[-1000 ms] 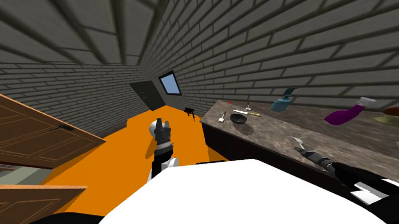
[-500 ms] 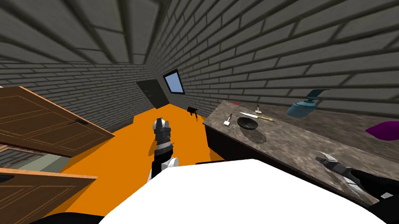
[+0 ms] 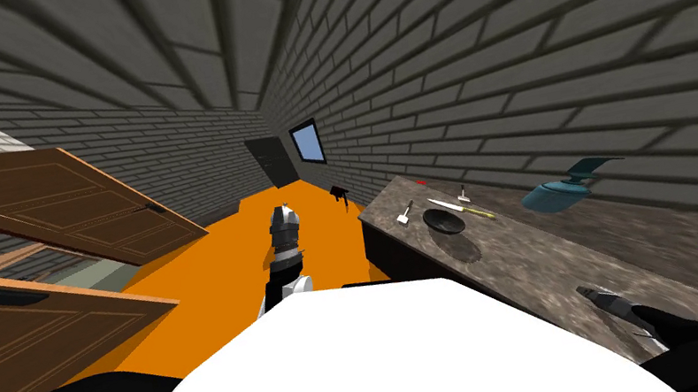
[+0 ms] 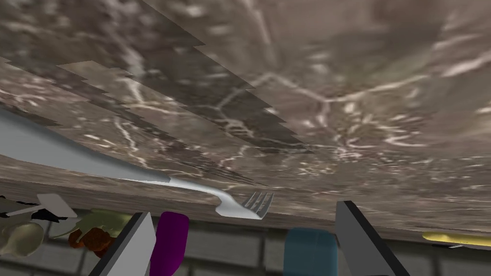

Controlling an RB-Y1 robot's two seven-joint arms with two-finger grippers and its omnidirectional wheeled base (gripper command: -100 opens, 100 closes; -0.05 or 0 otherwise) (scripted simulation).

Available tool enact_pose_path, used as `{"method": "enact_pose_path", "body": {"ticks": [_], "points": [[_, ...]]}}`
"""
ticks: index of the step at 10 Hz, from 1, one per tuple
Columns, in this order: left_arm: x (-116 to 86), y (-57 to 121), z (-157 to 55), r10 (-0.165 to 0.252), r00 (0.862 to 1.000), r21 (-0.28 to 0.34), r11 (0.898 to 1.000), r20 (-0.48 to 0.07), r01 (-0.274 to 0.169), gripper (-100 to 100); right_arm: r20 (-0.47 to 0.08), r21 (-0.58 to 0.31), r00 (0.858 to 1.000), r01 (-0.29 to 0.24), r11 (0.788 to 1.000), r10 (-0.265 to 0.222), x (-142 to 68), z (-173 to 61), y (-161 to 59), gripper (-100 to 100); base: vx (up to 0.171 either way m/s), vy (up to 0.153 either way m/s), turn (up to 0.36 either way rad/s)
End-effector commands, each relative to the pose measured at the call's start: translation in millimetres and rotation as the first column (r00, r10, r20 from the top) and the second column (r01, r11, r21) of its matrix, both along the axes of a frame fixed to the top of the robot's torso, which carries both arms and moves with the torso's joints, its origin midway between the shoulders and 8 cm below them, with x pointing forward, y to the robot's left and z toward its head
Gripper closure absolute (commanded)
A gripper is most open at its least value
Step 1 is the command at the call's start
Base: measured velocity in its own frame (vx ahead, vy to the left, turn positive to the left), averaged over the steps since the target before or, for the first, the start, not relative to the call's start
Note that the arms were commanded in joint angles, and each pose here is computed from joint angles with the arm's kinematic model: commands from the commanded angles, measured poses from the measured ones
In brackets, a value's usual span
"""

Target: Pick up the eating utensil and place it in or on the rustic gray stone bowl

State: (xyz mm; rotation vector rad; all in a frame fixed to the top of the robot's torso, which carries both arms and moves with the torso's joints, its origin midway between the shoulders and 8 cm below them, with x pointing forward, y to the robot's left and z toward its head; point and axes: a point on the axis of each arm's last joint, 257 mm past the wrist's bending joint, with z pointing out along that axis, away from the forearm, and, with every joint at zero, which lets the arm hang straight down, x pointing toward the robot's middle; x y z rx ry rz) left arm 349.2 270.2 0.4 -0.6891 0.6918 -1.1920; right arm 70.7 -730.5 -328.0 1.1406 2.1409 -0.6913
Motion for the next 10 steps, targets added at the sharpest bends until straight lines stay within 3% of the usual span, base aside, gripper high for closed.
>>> {"method": "enact_pose_path", "body": {"ticks": [1, 4, 5, 9, 10], "points": [[0.0, 0.0, 0.0, 0.000, 1.000, 0.000, 1.000, 0.000, 0.000, 0, 0.002, 0.000, 1.000, 0.007, 1.000, -0.007, -3.3, -6.0, -2.3, -100, 0.002, -0.026, 0.045], [0.0, 0.0, 0.0, 0.000, 1.000, 0.000, 1.000, 0.000, 0.000, 0, 0.002, 0.000, 1.000, 0.014, 1.000, -0.014, -6.5, -12.2, -4.4, -100, 0.001, -0.044, 0.048], [0.0, 0.0, 0.0, 0.000, 1.000, 0.000, 1.000, 0.000, 0.000, 0, 0.003, 0.000, 1.000, 0.014, 1.000, -0.014, -6.6, -12.7, -4.5, 100, 0.000, 0.000, 0.000], [0.0, 0.0, 0.0, 0.000, 1.000, 0.000, 1.000, 0.000, 0.000, 0, 0.000, -0.003, 1.000, 0.012, 1.000, -0.012, -6.8, -11.9, -5.2, 100, -0.001, -0.002, -0.003], [0.0, 0.0, 0.0, 0.000, 1.000, 0.000, 1.000, 0.000, 0.000, 0, 0.000, -0.003, 1.000, 0.012, 1.000, -0.012, -6.8, -11.9, -5.2, 0, 0.000, 0.000, 0.000]]}}
